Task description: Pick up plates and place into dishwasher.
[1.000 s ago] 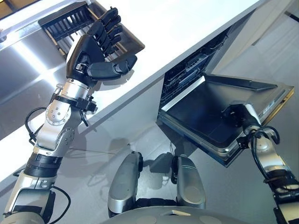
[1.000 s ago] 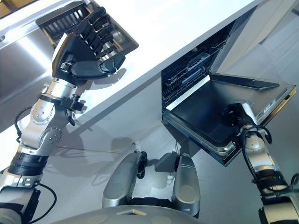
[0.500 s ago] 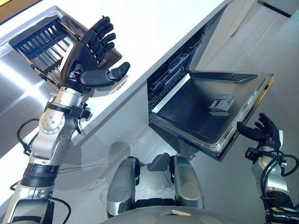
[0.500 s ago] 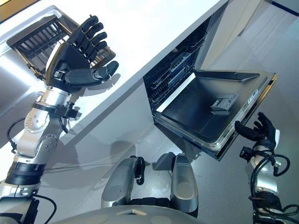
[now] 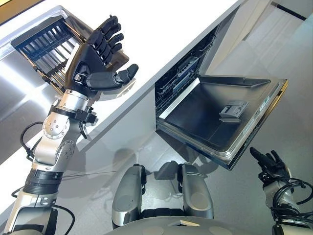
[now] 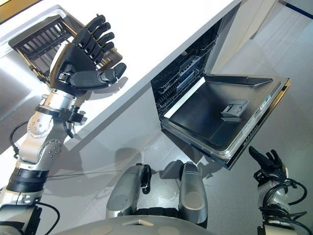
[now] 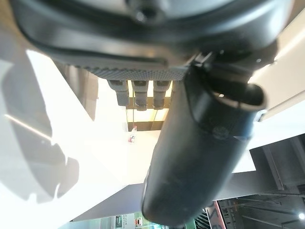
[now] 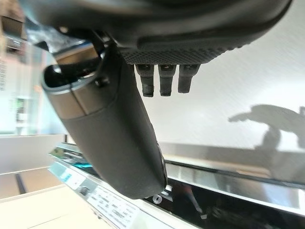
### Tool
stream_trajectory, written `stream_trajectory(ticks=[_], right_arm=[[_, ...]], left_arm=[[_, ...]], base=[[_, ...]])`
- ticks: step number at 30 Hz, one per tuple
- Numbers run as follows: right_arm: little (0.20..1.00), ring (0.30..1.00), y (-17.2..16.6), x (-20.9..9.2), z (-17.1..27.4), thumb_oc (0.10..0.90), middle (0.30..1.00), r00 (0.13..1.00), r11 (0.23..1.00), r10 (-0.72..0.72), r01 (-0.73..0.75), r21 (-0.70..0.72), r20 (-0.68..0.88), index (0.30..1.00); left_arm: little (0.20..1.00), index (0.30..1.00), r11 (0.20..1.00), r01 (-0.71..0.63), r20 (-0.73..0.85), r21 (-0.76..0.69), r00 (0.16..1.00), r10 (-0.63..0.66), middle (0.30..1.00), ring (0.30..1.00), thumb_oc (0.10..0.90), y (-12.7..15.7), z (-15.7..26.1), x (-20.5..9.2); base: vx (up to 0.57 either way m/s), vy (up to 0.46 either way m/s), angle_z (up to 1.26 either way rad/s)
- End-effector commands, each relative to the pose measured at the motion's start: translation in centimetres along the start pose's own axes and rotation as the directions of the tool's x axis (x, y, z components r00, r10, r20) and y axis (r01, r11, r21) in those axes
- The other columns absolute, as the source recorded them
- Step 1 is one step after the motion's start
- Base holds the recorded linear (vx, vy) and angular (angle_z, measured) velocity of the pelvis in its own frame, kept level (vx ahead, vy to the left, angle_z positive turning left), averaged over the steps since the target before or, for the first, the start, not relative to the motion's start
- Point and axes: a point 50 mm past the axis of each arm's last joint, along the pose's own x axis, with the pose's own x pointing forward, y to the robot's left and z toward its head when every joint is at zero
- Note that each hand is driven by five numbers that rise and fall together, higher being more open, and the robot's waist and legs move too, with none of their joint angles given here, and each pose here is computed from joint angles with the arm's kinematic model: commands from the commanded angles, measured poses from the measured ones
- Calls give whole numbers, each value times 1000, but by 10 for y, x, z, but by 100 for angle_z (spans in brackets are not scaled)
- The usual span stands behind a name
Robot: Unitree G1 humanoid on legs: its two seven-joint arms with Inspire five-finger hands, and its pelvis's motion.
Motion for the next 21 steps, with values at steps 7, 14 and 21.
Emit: stream_trajectory(ticks=[7,14,21], right_arm=[[900,900,57,-4,-12,800,900,823,826,563,-554,107,-80,900],[900,900,150,-29,10,800,900,444,450,892,-890,79,-77,900],[900,900,238,-76,71,800,900,120,123,990,-992,-35,76,900]], left_arm=[[900,900,995,82,125,-58,989,-74,900,900,800,-22,15,18],[900,900,993,103,125,-54,988,-96,900,900,800,-24,12,17],[900,900,992,109,116,-59,988,-102,900,900,800,-21,11,21]], base=[[8,-27,-2],[0,-5,2],[-1,-4,-7]])
